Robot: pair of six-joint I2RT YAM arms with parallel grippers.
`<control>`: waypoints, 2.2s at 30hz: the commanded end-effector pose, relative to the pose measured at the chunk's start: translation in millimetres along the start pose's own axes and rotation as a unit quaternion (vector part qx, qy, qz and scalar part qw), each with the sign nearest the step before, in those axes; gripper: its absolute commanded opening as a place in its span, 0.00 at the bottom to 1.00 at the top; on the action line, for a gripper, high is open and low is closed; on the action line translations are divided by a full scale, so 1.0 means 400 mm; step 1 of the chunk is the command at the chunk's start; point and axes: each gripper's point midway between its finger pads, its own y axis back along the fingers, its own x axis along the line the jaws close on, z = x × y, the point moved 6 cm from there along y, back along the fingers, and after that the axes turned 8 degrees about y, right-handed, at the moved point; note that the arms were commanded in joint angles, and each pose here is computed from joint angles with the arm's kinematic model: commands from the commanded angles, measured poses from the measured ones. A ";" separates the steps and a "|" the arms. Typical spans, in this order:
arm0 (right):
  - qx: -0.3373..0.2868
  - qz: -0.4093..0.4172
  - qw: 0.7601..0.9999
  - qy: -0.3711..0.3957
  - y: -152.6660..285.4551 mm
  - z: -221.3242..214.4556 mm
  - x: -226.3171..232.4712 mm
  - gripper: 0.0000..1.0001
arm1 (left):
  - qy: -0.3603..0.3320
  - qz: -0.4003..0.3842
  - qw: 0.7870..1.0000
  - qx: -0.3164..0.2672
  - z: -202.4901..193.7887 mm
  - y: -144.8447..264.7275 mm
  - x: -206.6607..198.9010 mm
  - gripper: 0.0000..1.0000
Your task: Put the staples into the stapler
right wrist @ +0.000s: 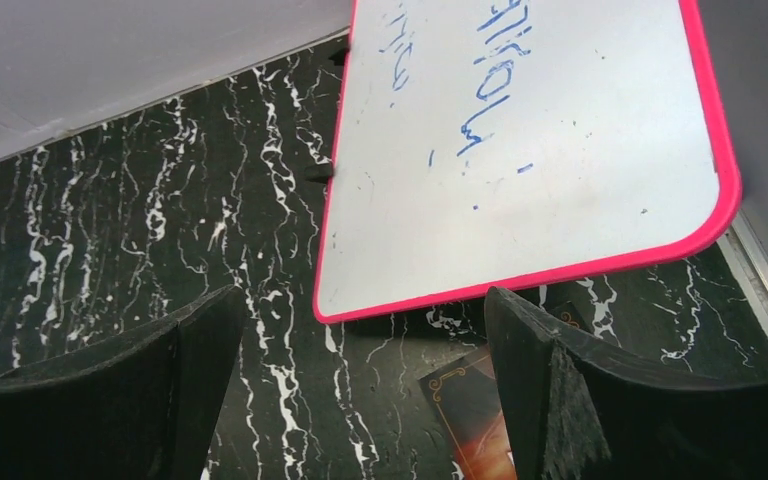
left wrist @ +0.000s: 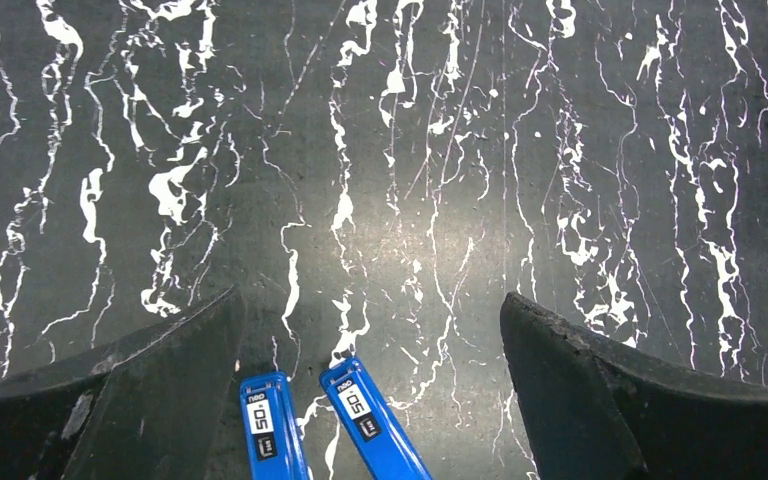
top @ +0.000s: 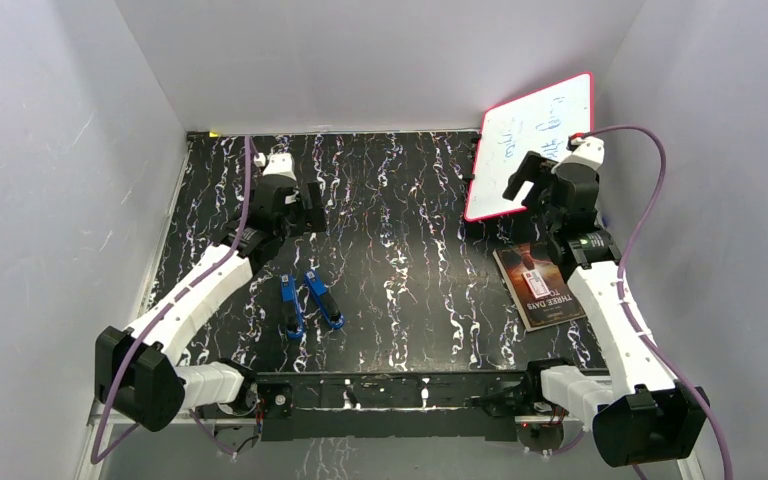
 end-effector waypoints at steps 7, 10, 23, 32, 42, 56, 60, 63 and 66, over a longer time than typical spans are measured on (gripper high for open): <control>-0.043 0.063 0.996 -0.056 0.043 0.104 0.032 0.98 | -0.019 -0.052 0.998 0.032 0.026 0.013 -0.030 0.98; -0.054 0.087 0.993 -0.060 0.052 0.110 0.044 0.98 | -0.021 -0.058 0.997 0.041 0.023 0.016 -0.032 0.98; -0.008 0.124 0.990 -0.074 0.042 0.064 0.066 0.98 | -0.042 -0.095 0.987 0.125 -0.054 0.014 -0.037 0.98; 0.092 0.198 0.976 -0.023 -0.004 -0.036 0.162 0.98 | 0.002 0.044 0.992 0.115 -0.053 0.030 0.037 0.98; 0.127 0.352 0.922 0.104 0.074 -0.196 0.484 0.98 | 0.071 0.109 0.988 0.086 -0.024 0.042 0.109 0.98; 0.157 0.478 0.843 0.193 0.199 -0.415 0.796 0.91 | 0.101 0.134 0.983 0.073 -0.015 0.066 0.170 0.98; 0.174 0.496 0.825 0.205 0.217 -0.460 0.842 0.89 | 0.106 0.131 0.983 0.069 -0.016 0.074 0.170 0.98; 0.198 0.491 0.820 0.216 0.210 -0.519 0.862 0.86 | 0.107 0.129 0.984 0.065 -0.014 0.079 0.171 0.98; 0.211 0.491 0.816 0.220 0.204 -0.549 0.873 0.81 | 0.106 0.129 0.984 0.062 -0.013 0.082 0.171 0.98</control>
